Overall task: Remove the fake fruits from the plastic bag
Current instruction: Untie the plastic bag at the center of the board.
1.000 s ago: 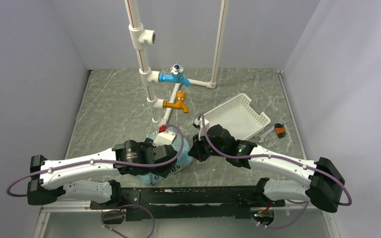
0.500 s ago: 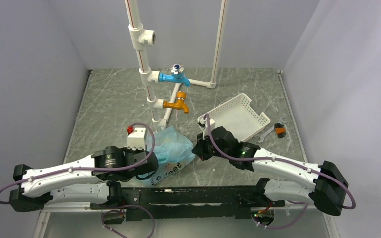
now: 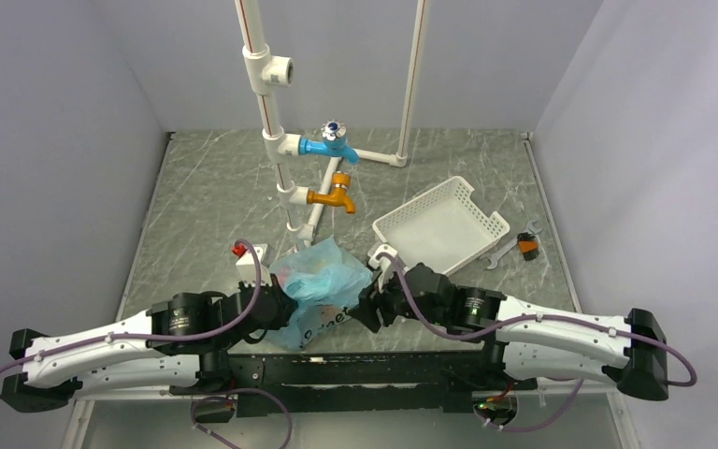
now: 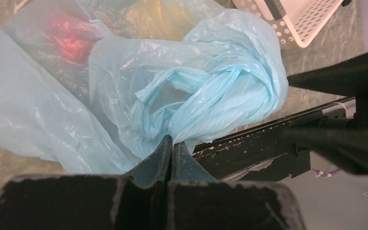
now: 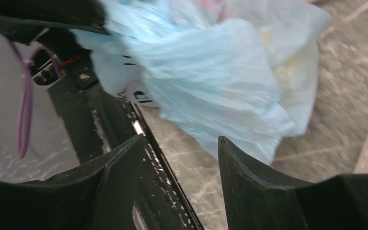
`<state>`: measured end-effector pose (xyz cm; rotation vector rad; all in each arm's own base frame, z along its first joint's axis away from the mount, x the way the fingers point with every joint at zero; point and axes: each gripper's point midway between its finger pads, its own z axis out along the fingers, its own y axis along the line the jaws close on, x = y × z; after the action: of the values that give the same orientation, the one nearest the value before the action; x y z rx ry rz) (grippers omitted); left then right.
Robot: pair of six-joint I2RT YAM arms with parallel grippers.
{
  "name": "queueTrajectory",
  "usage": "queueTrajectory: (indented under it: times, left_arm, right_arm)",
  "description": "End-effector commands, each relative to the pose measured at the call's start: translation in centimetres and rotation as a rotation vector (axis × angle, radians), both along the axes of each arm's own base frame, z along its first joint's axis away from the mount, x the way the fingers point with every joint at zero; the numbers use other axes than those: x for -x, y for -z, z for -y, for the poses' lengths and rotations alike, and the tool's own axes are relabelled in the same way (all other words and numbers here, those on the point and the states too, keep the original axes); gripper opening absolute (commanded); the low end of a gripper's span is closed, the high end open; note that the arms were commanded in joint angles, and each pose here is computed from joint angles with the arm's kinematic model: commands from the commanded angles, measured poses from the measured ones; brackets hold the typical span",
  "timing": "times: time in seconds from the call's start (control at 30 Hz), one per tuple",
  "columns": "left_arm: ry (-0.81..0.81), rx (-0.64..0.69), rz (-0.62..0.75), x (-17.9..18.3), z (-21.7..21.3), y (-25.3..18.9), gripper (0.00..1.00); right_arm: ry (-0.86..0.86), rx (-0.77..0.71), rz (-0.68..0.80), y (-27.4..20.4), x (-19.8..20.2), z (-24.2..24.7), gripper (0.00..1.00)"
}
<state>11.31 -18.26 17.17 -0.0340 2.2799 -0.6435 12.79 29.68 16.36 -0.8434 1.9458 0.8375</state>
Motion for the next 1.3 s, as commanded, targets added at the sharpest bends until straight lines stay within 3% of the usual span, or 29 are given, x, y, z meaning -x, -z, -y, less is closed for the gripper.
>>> queueTrajectory:
  times: [0.0, 0.13, 0.3, 0.53, 0.7, 0.87, 1.0, 1.27]
  left_arm:
    - [0.02, 0.094, 0.019, -0.2, 2.0, -1.7, 0.0]
    - [0.024, 0.058, -0.001, 0.0, 2.1, -1.3, 0.0]
    - [0.022, 0.018, -0.034, 0.3, 2.2, -0.5, 0.0]
    - [-0.027, 0.045, -0.034, 0.0, 1.3, -1.2, 0.0]
    - [-0.065, 0.064, -0.032, -0.2, 0.4, -1.3, 0.0]
    - [-0.167, -0.001, -0.059, -0.3, -2.3, -0.4, 0.0]
    - [-0.26, -0.019, -0.085, -0.3, -4.4, 0.1, 0.0]
    - [-0.26, 0.078, -0.076, -0.1, -5.2, 0.2, 0.0]
  right_arm:
    - [-0.094, -0.094, 0.159, -5.3, 1.2, -2.4, 0.64]
    - [-0.108, -0.037, 0.259, -5.9, 1.1, -3.6, 0.71]
    - [0.02, 0.069, 0.343, -6.7, -1.9, -4.3, 0.76]
    - [0.138, 0.146, 0.302, -3.6, -3.5, -4.5, 0.73]
    - [0.259, 0.159, 0.246, -1.4, -4.3, -3.3, 0.59]
    - [0.401, 0.15, 0.236, -1.0, -5.5, -0.8, 0.29]
    - [0.452, 0.1, 0.193, -0.7, -6.2, 1.4, 0.25]
    - [0.436, -0.091, -0.032, 1.1, -7.1, 5.3, 0.13]
